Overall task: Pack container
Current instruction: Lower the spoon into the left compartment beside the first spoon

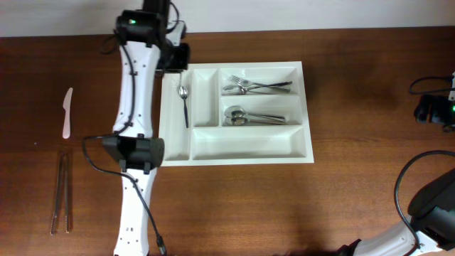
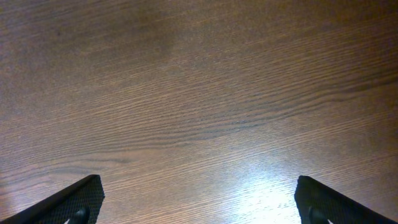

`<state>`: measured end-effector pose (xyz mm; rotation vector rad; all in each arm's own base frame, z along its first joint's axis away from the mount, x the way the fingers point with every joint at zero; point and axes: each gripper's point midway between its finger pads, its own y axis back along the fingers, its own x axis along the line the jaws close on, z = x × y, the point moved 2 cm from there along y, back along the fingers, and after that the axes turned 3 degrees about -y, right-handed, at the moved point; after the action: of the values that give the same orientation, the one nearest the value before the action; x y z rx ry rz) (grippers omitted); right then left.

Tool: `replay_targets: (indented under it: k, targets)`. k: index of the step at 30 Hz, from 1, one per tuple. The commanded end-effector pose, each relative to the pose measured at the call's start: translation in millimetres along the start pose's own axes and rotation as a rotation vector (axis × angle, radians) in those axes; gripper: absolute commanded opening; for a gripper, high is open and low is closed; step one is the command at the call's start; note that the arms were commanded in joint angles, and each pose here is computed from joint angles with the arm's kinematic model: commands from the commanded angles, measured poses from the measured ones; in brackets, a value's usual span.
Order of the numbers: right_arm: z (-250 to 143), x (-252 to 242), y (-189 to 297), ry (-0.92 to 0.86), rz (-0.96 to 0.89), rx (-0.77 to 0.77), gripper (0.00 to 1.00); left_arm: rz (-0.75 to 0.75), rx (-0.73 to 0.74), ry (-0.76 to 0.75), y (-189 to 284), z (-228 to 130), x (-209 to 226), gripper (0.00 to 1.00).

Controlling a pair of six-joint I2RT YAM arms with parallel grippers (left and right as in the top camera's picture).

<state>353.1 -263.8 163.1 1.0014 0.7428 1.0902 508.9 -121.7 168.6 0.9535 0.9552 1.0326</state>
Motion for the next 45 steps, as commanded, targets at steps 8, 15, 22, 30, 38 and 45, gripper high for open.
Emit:
replay_targets:
  k: [8,15,22,30,38,45]
  targets:
    - [-2.0,1.3,-4.6,-0.003,0.016,0.008,0.99,0.067,0.140,0.046,-24.3,-24.0,-4.6,0.02]
    - [-2.0,1.3,-4.6,-0.003,0.016,0.008,0.99,0.102,0.145,0.078,-23.5,-25.0,12.1,0.02]
    - [-2.0,1.3,-4.6,-0.003,0.016,0.008,0.99,0.122,0.196,0.099,-34.0,-34.4,17.6,0.02]
    - [-2.0,1.3,-4.6,-0.003,0.016,0.008,0.99,0.128,0.258,0.108,-46.2,-46.2,20.3,0.02]
    - [-2.0,1.3,-4.6,-0.003,0.016,0.008,0.99,0.155,0.259,0.105,-46.0,-46.5,24.5,0.10]
    - [-2.0,1.3,-4.6,-0.003,0.016,0.008,0.99,0.155,0.259,0.105,-46.0,-46.5,24.5,0.11]
